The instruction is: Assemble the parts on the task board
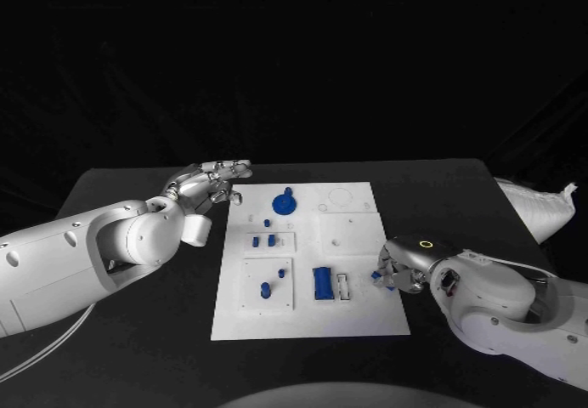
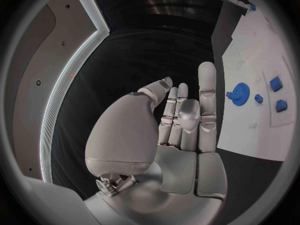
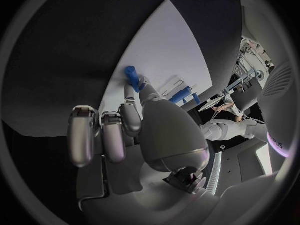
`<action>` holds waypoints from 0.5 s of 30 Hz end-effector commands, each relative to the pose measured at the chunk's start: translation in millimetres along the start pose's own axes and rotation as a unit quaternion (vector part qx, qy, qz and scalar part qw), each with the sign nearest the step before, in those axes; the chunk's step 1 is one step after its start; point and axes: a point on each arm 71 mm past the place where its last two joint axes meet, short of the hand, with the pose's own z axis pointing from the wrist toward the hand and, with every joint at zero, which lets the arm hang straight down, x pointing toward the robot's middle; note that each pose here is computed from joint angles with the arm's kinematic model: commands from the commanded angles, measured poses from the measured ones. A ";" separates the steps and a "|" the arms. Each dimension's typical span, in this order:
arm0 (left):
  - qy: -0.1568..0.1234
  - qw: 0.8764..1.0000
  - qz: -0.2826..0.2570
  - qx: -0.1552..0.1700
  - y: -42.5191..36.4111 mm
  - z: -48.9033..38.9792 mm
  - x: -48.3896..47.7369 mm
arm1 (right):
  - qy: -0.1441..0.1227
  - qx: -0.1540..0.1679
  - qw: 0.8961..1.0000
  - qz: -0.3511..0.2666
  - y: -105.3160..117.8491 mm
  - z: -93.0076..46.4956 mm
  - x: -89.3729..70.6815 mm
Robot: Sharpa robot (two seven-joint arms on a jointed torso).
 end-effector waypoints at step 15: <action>0.010 1.000 0.000 0.003 -0.5 -0.5 2.3 | 0.065 0.008 0.997 -0.031 1.2 1.2 21.0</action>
